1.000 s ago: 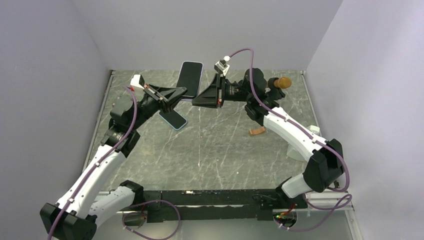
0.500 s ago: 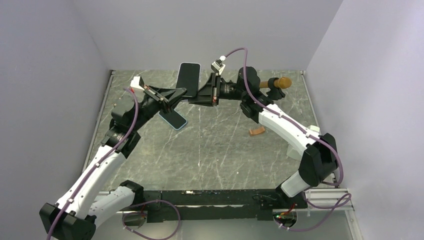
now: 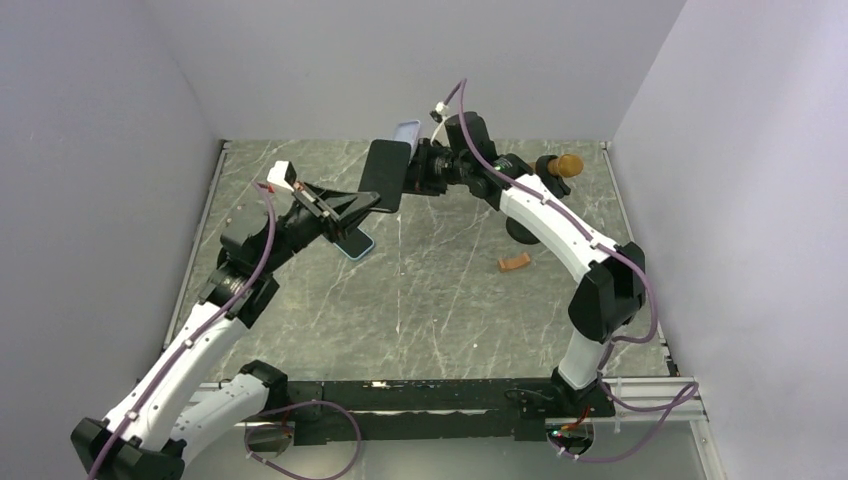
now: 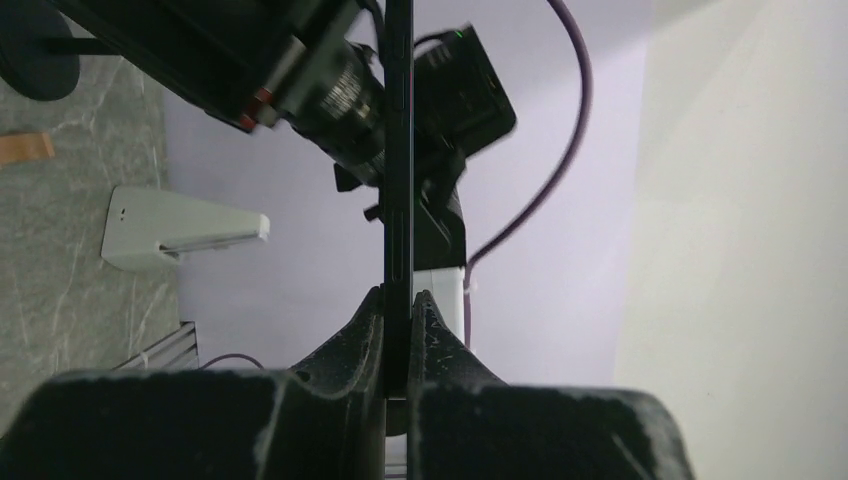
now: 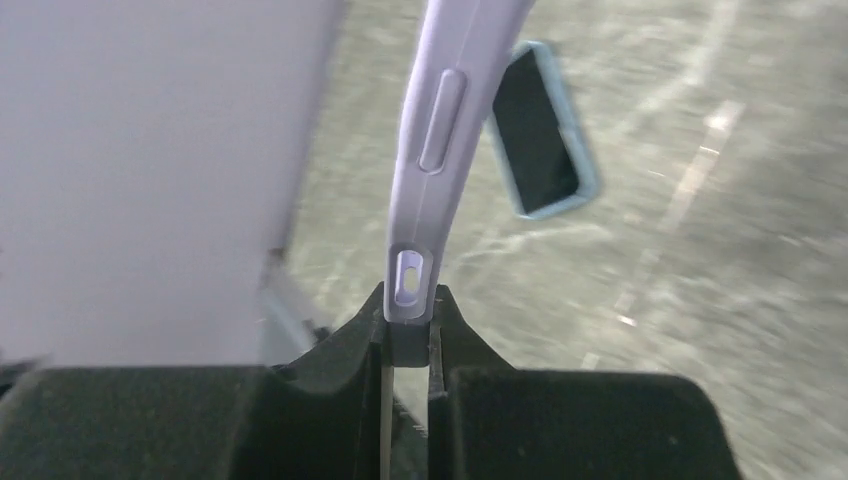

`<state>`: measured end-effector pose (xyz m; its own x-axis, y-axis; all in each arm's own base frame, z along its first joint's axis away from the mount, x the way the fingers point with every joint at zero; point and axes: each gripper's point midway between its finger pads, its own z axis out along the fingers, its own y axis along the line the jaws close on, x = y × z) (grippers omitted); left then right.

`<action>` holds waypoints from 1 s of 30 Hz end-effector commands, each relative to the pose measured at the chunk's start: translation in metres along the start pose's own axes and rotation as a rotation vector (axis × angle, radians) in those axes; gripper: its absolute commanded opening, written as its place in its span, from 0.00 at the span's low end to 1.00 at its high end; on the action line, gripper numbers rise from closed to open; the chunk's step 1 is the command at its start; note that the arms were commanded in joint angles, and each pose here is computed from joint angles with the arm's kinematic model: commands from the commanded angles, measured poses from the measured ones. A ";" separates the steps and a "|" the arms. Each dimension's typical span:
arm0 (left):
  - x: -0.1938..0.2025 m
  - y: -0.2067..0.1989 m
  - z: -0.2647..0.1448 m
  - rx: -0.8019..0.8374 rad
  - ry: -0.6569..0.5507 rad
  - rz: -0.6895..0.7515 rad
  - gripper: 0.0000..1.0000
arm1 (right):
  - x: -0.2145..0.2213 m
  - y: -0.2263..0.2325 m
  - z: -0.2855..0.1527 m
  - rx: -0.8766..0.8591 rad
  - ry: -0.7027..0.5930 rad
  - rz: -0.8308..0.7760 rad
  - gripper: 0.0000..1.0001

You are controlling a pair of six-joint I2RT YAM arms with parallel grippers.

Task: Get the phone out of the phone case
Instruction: Remove the phone case from the phone, then place the phone at the center of the board.

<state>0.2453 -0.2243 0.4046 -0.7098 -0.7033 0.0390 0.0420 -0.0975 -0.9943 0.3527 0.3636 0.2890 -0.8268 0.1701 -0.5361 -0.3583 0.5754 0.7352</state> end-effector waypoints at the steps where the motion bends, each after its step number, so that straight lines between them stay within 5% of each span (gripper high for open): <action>1: 0.005 -0.017 -0.021 0.039 -0.020 0.060 0.00 | 0.013 -0.064 -0.007 0.254 0.043 -0.109 0.00; 11: -0.054 0.077 -0.051 -0.485 -0.159 0.500 0.00 | 0.105 -0.083 -0.057 0.174 0.315 -0.247 0.00; 17: -0.130 0.133 -0.066 -0.585 -0.257 0.448 0.00 | 0.146 -0.073 -0.081 0.073 0.401 -0.229 0.00; 22: -0.198 0.169 -0.080 -0.767 -0.346 0.553 0.00 | 0.156 -0.074 -0.089 0.058 0.414 -0.246 0.00; 27: -0.256 0.211 -0.104 -0.850 -0.318 0.475 0.00 | 0.164 -0.069 -0.092 0.006 0.449 -0.237 0.00; 30: -0.288 0.216 -0.118 -0.812 -0.198 0.540 0.00 | 0.170 -0.068 -0.096 -0.016 0.472 -0.256 0.00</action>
<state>0.3445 0.0044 0.1356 -0.5492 -0.7629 -0.3412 -0.4708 0.6198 -0.6279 0.2075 0.2755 0.1767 -0.8534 -0.3095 -0.4194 -0.5163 0.6131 0.5980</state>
